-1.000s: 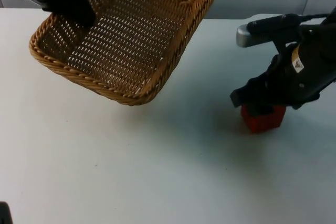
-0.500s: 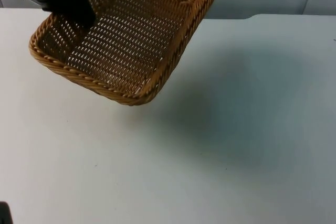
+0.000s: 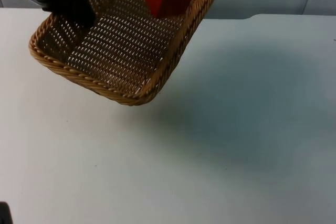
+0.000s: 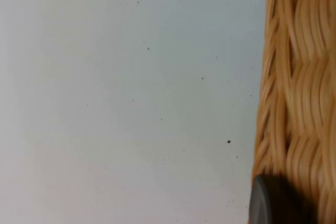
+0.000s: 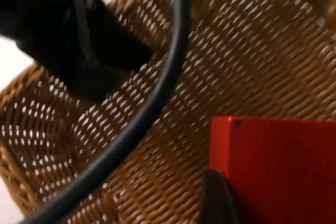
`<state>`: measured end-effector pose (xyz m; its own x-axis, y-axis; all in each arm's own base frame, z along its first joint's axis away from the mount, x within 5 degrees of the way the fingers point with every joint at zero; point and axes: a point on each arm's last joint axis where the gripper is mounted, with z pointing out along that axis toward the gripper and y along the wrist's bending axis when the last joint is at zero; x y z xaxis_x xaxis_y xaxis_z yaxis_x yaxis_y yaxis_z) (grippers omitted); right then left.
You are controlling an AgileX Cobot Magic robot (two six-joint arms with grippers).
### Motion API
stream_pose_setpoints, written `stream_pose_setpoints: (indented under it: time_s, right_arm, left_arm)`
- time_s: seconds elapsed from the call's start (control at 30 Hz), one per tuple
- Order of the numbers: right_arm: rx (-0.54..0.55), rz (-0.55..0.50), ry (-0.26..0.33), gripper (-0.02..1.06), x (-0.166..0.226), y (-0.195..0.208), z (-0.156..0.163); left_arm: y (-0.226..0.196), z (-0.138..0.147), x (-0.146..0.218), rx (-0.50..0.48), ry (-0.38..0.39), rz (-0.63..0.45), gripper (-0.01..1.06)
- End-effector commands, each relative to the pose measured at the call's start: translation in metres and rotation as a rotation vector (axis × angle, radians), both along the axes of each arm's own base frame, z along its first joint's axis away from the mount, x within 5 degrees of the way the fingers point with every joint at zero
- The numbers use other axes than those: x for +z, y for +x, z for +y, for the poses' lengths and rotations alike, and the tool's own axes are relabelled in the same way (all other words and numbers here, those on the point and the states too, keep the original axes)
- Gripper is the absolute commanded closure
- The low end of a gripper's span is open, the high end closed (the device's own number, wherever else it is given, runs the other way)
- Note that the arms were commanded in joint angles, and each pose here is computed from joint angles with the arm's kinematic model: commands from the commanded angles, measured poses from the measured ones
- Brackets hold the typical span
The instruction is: Pick up the basket with the left hand and place the cube into the basket with the right hand.
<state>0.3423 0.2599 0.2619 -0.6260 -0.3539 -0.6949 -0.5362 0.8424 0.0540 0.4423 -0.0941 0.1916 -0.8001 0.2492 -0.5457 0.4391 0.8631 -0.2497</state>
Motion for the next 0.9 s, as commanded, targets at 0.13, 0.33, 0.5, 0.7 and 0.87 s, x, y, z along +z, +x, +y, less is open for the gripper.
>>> stream_pose_setpoints:
  time_s: [0.13, 0.33, 0.5, 0.7, 0.87]
  right_arm:
    - [0.077, 0.069, 0.003, 1.05, -0.029, 0.0, 0.017]
    - [0.105, 0.103, -0.016, 1.02, -0.045, -0.001, 0.022]
    - [0.154, 0.105, -0.063, 0.81, -0.048, -0.002, 0.021]
    - [0.194, 0.052, -0.068, 0.07, -0.033, -0.002, 0.022]
    - [0.208, -0.011, -0.047, 0.31, -0.009, -0.002, 0.022]
  left_arm:
    - [0.001, -0.001, 0.011, 0.021, -0.026, -0.03, 1.05]
    - [0.001, -0.001, 0.011, 0.021, -0.026, -0.03, 1.05]
    - [0.001, -0.001, 0.011, 0.021, -0.026, -0.03, 1.05]
    - [0.001, -0.001, 0.011, 0.021, -0.026, -0.03, 1.05]
    - [0.001, -0.001, 0.011, 0.021, -0.026, -0.03, 1.05]
